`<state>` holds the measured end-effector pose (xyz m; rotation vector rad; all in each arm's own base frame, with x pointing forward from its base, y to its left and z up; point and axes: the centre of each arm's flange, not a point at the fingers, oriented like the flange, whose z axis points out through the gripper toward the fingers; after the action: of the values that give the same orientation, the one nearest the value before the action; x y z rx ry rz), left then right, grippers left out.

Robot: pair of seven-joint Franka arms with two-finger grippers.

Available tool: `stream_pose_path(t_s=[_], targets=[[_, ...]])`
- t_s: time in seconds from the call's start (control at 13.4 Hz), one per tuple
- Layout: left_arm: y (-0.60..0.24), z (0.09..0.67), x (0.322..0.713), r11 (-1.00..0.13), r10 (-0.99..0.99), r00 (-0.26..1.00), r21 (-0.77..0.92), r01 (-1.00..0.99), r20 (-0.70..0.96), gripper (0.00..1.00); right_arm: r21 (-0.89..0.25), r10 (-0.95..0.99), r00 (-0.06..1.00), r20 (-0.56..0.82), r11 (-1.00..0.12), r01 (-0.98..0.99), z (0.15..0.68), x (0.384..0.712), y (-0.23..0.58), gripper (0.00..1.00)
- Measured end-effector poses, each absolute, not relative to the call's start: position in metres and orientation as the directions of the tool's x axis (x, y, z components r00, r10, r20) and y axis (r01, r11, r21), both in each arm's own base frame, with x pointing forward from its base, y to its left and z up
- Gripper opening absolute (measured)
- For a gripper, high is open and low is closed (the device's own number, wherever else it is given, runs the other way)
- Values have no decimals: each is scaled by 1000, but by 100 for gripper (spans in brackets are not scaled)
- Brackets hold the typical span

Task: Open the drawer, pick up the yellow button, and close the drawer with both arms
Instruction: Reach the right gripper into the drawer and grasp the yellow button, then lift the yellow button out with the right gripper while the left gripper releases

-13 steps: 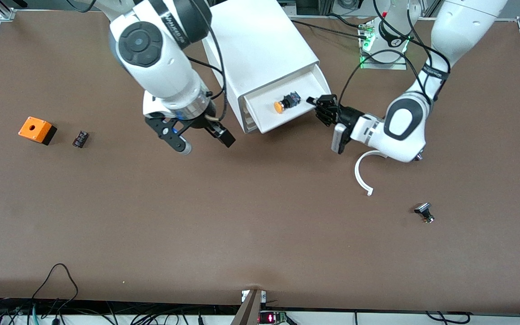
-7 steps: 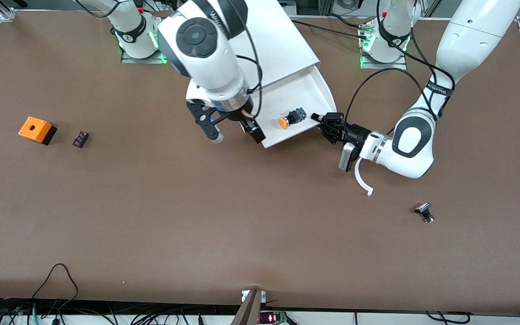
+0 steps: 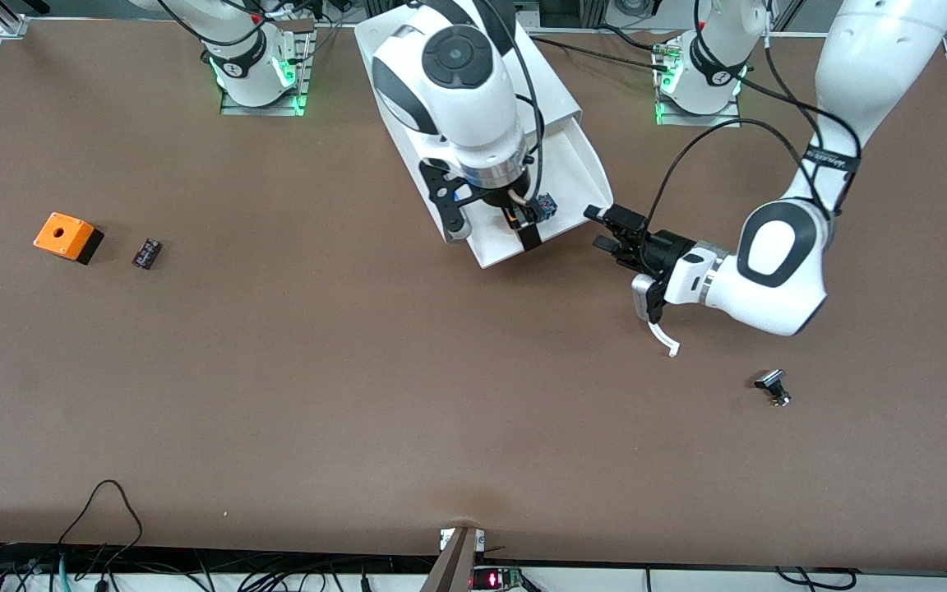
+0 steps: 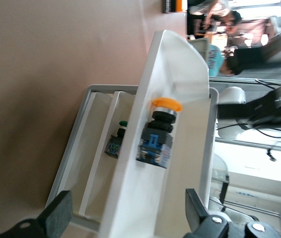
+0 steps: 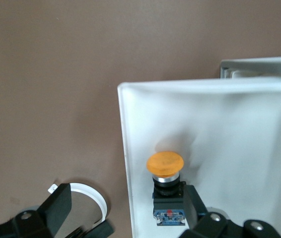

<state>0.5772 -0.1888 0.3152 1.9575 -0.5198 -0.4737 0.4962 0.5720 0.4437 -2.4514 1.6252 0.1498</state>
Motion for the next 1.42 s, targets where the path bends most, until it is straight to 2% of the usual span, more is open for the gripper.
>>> stream_pose_path(t_s=[0.22,0.45,0.67,0.9,1.05,1.42], targets=[[-176,379,592,-573,-521,832,801,-174,-192,100,-74,-910,371,-184,-364,-928,413,486,588,100],[-156,426,607,-757,-445,855,621,-201,-266,100,-50,-915,363,-178,-360,-931,392,472,603,100],[-142,464,622,-864,-389,887,432,-258,-248,100,-49,-915,361,-179,-358,-932,388,468,608,96],[-135,473,624,-923,-332,901,295,-248,-281,100,-57,-914,361,-183,-357,-932,393,469,608,58],[-133,465,620,-937,-311,886,265,-226,-344,100,-59,-914,362,-184,-357,-932,394,469,609,41],[-161,464,603,-982,-161,879,162,-97,-449,100,-53,-911,372,-179,-368,-928,406,469,607,41]])
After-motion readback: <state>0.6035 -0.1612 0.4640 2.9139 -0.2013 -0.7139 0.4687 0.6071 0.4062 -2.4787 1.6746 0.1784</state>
